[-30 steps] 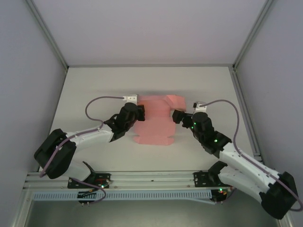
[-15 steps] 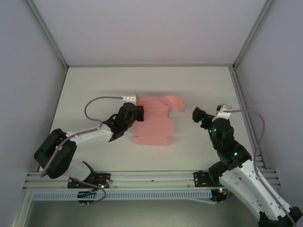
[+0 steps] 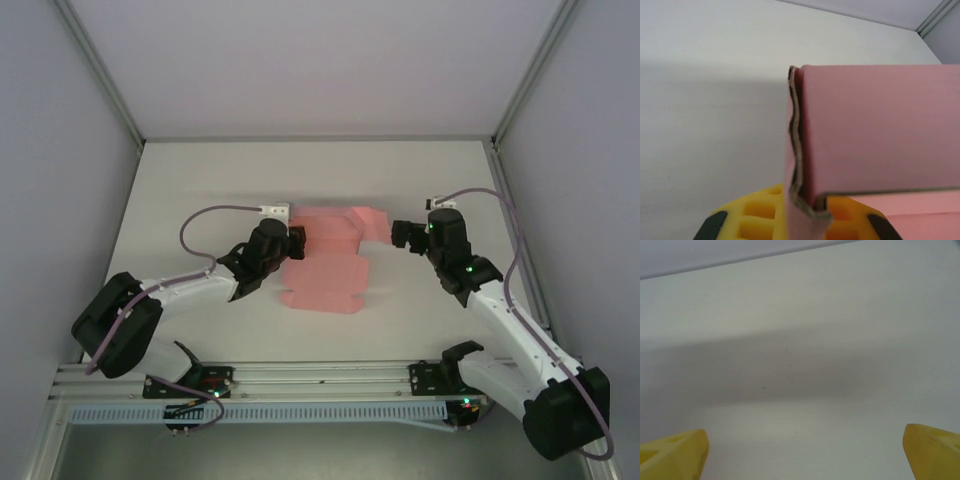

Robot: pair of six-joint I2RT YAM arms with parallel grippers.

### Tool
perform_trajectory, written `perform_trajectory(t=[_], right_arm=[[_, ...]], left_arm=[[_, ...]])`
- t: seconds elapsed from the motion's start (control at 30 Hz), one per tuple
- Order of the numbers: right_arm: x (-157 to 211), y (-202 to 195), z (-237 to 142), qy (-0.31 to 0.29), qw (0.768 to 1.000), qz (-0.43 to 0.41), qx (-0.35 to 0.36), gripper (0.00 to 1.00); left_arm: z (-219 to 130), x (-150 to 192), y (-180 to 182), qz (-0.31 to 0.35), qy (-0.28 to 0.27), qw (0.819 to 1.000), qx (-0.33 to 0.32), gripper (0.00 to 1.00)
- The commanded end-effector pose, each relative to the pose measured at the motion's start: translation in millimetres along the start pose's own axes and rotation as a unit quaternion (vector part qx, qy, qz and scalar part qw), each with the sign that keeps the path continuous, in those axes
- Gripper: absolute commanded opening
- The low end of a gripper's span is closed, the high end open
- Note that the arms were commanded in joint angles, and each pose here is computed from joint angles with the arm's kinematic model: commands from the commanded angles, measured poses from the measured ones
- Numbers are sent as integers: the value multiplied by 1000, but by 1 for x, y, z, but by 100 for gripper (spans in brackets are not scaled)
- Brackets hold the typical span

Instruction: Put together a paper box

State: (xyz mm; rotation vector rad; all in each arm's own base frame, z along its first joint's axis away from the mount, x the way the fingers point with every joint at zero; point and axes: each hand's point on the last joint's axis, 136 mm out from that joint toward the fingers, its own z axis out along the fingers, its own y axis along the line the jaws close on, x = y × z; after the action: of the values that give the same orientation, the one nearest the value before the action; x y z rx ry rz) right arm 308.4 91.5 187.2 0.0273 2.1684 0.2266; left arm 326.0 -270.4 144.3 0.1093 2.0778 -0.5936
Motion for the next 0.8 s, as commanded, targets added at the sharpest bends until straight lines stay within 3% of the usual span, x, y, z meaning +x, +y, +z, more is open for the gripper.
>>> perform_trajectory(t=[0.0,0.23,0.43,0.6,0.77], right_arm=[[-22,47,-10,-27,990,-46,-128,100],[-6,80,-19,0,970,-63,-233,100],[0,102,-21,9,953,-67,-295,91],[2,117,-18,23,942,-72,-326,78],[11,141,-18,37,928,-97,-359,74]], left_arm=[[-6,-14,-5,0,-21,1000,16,0],[-6,-16,-8,0,-23,1000,18,0],[-6,-18,-9,0,-24,1000,19,0],[-4,-18,-9,2,-22,1000,18,0],[-3,-17,-9,2,-20,1000,17,0]])
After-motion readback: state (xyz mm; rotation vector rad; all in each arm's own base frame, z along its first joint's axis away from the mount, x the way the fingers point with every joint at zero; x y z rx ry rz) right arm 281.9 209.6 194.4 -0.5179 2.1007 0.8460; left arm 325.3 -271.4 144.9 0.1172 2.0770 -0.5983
